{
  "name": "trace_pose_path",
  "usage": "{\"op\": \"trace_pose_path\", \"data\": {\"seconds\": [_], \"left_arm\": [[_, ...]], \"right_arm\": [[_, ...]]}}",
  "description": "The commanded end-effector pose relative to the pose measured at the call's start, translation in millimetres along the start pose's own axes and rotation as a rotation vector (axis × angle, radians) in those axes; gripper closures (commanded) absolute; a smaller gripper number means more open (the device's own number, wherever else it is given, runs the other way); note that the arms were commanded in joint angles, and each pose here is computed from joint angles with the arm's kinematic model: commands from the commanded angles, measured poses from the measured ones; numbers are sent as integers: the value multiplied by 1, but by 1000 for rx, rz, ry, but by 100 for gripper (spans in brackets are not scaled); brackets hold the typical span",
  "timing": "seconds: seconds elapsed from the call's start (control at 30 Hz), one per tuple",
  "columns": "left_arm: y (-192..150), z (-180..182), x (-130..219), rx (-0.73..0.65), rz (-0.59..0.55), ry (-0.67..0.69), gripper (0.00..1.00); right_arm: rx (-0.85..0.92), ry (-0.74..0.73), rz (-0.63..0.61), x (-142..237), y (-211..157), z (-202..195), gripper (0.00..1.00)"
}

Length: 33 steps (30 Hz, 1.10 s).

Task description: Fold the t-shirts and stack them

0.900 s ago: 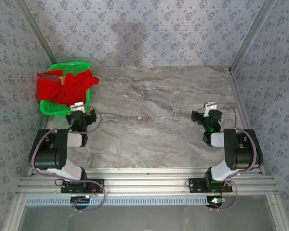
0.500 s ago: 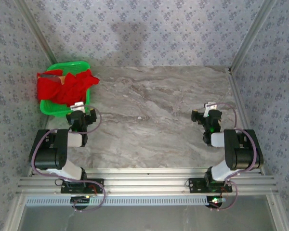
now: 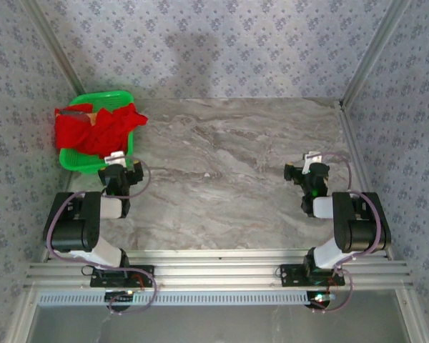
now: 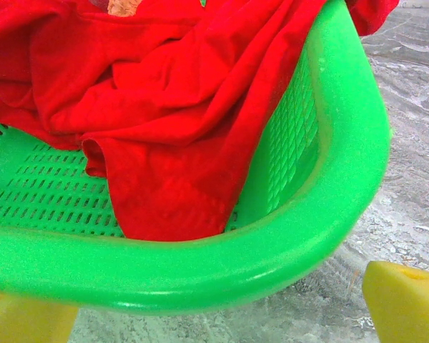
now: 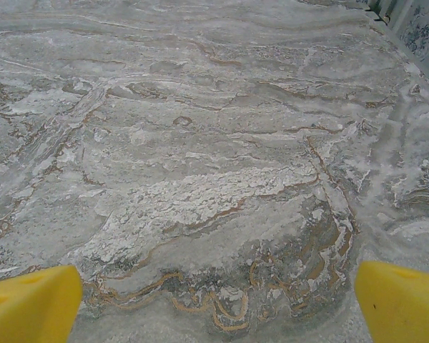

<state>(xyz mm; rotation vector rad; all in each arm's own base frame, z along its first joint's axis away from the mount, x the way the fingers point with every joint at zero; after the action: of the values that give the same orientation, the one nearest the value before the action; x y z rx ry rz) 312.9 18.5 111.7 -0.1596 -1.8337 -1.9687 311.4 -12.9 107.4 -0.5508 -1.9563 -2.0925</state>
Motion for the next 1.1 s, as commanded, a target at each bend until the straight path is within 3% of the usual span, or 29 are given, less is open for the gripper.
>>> {"op": "trace_pose_path", "data": {"seconds": [0.0,0.1,0.23,0.37,0.5,0.7,0.87,1.0,1.07], "left_arm": [[16,-3,3,-13,-60,-10,0],[45,-9,24,-56,-23,-50,0],[76,-10,67,22,-31,-119,0],[90,-5,115,139,-18,-152,0],[96,5,155,300,65,-183,0],[112,19,191,274,127,-165,0],[153,19,186,165,265,-125,0],[186,23,141,149,525,-106,0],[197,24,112,158,570,-137,0]], "right_arm": [[10,6,-48,2,15,1,0],[17,-16,41,16,41,8,0],[-10,26,44,55,58,26,0],[-55,42,66,98,75,39,0],[-197,84,234,134,82,42,0],[-253,233,274,170,88,61,0],[-250,346,361,179,99,81,0],[-231,476,452,180,119,107,0],[-224,532,493,181,129,121,0]]}}
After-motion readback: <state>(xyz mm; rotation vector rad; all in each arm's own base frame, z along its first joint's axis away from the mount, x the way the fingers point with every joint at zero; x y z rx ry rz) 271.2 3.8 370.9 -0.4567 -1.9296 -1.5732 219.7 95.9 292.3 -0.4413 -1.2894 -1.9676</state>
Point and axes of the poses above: each hand's point on the last joint's axis, 136 mm out from that joint toward the fingers, its own x axis back along the fingers, its own z axis along the line the jaws close on, y = z × x, the point moved 8 cm from there along x, back along the fingers, and after that the axes turned 5 degrees about -x, right-handed, at the moved point
